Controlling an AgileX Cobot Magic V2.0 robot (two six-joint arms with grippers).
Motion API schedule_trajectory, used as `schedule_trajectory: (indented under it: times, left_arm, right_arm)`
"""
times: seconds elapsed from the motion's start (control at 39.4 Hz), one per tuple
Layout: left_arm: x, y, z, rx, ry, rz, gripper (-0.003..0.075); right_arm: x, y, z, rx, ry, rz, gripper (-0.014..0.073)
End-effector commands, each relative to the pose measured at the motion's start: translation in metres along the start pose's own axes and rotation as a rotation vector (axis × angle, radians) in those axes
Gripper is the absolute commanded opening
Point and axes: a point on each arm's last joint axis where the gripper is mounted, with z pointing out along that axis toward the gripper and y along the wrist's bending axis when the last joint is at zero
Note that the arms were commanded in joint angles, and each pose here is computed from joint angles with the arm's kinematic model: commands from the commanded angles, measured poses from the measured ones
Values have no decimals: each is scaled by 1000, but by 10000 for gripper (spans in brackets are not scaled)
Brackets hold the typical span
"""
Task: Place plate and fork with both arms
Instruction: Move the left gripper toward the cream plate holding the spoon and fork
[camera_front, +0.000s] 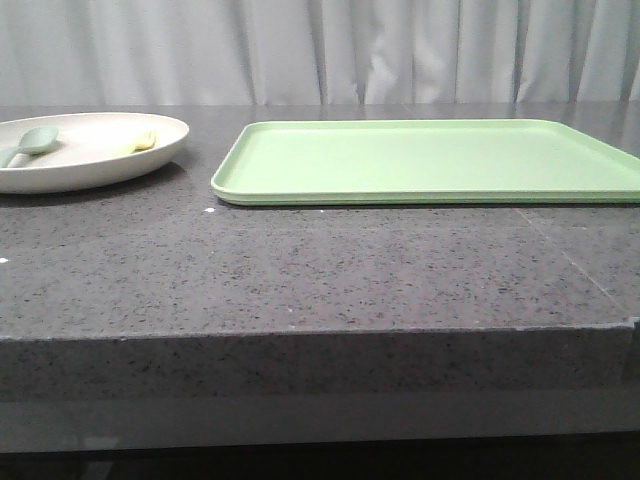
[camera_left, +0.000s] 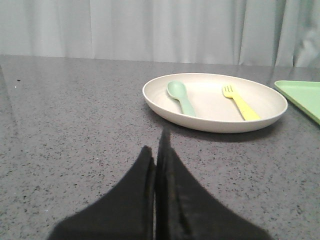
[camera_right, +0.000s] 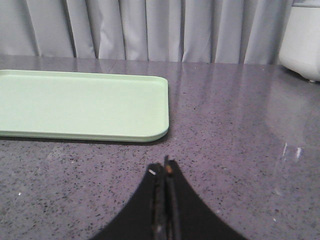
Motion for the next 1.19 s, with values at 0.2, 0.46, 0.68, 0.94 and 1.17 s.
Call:
schedule_trajectory:
  times: [0.2,0.46,0.68,0.94,1.17]
  left_arm:
    - [-22,1,-4,-9,-215,-15,-18]
    - [-85,-1,-19,1,-341,-16,-18]
    - [-136,-5,-13,24,-196,-11,-18]
    - [-157,-7,21,38,56,-9,-18]
    - [-149,-7,41,36,145,-11,-18]
  right_arm:
    - [-19,0,-4,-1,-146,4,-67]
    - [-76,1,-18,-4,-220,3,-67]
    - [-125,3,-15,-4,-171,3,-67]
    - [-141,3,26,0,28,3,-67]
    - [-130,3,50,2,139,4,-67]
